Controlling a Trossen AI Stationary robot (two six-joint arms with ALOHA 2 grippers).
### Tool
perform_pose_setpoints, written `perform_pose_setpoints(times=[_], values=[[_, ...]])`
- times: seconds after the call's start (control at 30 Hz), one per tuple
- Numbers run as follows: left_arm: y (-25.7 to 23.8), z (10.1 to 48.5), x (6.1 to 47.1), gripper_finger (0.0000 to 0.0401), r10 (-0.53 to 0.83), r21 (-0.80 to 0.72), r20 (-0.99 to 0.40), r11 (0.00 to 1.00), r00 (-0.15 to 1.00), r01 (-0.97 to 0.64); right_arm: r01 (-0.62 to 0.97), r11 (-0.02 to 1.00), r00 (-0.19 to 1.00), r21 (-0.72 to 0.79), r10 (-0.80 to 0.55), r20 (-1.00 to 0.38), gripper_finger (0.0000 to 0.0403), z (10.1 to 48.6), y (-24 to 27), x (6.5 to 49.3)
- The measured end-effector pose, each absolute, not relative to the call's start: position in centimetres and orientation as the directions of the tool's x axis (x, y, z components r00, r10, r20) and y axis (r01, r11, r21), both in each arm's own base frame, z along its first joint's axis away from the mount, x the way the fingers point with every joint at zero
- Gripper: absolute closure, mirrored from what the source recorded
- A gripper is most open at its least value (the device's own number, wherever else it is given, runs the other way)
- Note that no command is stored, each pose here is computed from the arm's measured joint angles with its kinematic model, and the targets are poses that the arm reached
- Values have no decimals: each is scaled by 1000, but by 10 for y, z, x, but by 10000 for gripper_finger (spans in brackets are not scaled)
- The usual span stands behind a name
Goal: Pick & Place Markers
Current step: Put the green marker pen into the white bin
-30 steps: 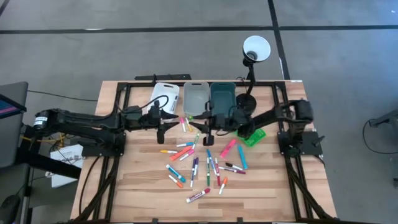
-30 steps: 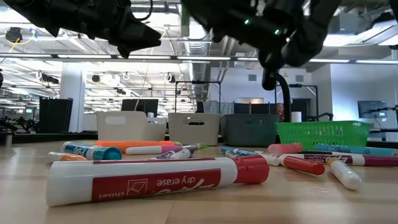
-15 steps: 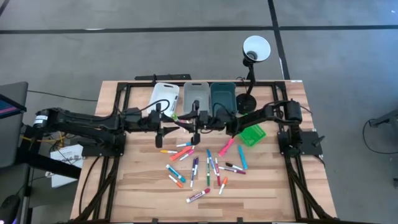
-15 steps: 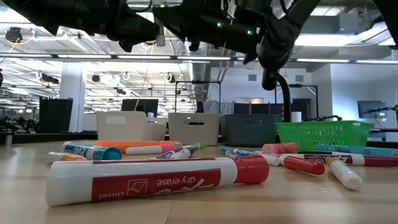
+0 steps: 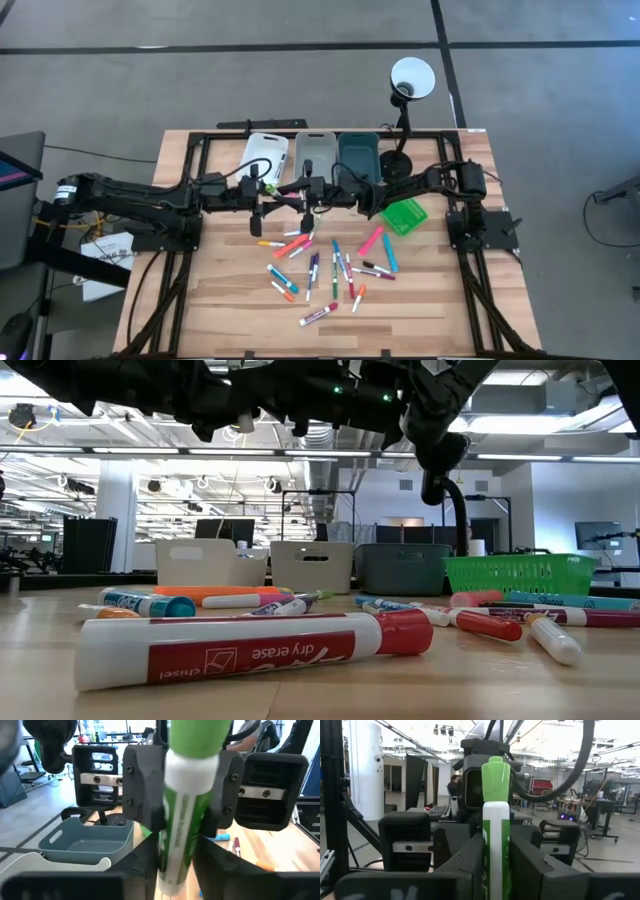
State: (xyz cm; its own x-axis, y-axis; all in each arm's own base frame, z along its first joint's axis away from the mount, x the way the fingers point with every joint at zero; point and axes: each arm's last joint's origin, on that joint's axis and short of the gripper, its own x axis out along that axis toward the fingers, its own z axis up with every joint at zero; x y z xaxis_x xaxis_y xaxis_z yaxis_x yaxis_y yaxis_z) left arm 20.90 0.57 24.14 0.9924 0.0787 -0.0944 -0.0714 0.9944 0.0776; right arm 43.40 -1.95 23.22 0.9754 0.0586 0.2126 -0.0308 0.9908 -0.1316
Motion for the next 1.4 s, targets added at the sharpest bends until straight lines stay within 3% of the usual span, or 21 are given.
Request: perform_pose_setpoints(times=[0.1,0.27,0.5,0.7,0.93,1.13,1.4], values=[[6,242,209,336,80,78,-89,994,993,-73,-28,991,973,-131,57,225,326,233,-19,434],[6,241,209,337,78,47,-98,996,992,-73,-22,991,974,-134,52,222,313,233,-21,434],[6,234,208,328,109,-67,-176,990,978,-123,29,985,999,-168,-23,43,236,253,-29,421],[21,227,205,329,343,-33,-234,932,910,-361,68,976,959,-205,-121,-258,176,286,-17,380],[85,206,185,327,596,-94,-414,724,688,-684,119,976,889,-182,-186,-418,170,317,10,328],[136,180,177,326,468,-309,-559,649,685,-695,90,987,880,-132,-141,-453,186,325,28,312],[175,166,218,325,321,-298,-704,677,634,-673,24,990,847,-142,-96,-523,205,312,46,313]])
